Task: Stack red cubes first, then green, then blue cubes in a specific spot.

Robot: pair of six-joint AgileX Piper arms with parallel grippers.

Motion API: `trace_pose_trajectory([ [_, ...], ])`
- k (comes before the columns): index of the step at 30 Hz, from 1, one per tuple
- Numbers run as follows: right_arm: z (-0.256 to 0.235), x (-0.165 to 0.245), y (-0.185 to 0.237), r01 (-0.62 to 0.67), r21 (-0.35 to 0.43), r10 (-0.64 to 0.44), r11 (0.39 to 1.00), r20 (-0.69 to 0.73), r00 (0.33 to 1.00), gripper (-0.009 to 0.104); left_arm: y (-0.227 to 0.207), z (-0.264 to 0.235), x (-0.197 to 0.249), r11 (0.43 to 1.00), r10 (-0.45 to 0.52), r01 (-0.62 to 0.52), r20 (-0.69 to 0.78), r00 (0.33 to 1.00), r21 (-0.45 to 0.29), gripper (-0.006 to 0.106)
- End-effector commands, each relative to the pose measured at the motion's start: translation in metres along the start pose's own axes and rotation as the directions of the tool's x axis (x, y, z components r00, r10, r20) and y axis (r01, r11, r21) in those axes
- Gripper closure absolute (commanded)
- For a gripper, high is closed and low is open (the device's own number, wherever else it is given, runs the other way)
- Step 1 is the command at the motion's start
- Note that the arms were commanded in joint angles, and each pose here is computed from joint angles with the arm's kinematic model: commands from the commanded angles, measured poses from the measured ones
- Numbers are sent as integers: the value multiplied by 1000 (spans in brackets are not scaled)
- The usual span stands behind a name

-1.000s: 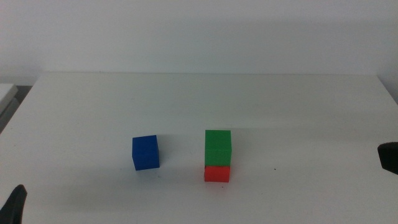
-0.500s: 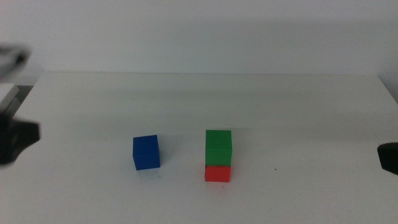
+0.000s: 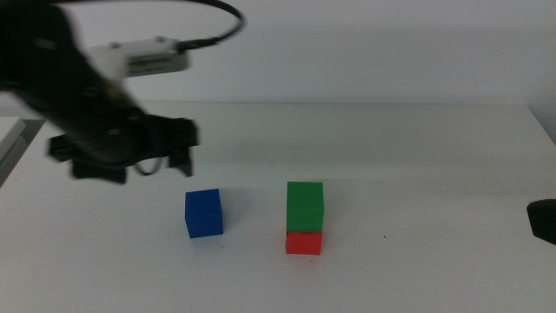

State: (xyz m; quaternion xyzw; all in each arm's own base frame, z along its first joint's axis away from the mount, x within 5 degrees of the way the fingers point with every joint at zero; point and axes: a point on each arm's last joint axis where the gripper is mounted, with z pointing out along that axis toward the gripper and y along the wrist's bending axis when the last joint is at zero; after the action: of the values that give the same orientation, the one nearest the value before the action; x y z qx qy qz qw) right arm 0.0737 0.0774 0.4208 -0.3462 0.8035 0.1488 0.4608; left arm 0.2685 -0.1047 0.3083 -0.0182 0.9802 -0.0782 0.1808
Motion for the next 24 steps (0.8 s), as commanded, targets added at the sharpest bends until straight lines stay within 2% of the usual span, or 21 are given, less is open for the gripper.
trace_pose_trajectory([
  [1, -1, 0, -1, 10, 4, -10, 1000, 8, 1000, 4, -13, 11, -11, 999, 2, 0, 76, 997, -33, 8],
  [2, -1, 0, -1, 10, 4, -10, 1000, 8, 1000, 4, -17, 17, -14, 1000, 6, -4, 87, 996, -21, 8],
  [4, -1, 0, -1, 10, 4, -10, 1000, 8, 1000, 4, -26, 35, -18, 997, -64, 62, 70, 995, 40, 8],
  [6, -1, 0, -1, 10, 4, -10, 1000, 8, 1000, 4, -30, 52, -22, 992, -113, 110, 46, 993, 55, 8],
  [12, -1, 0, -1, 10, 4, -10, 1000, 8, 1000, 4, -31, 94, -24, 986, -164, 164, -36, 986, -17, 8],
  [24, -1, 0, -1, 10, 4, -10, 1000, 8, 1000, 4, -28, 154, -19, 986, -150, 140, -115, 982, -90, 8],
])
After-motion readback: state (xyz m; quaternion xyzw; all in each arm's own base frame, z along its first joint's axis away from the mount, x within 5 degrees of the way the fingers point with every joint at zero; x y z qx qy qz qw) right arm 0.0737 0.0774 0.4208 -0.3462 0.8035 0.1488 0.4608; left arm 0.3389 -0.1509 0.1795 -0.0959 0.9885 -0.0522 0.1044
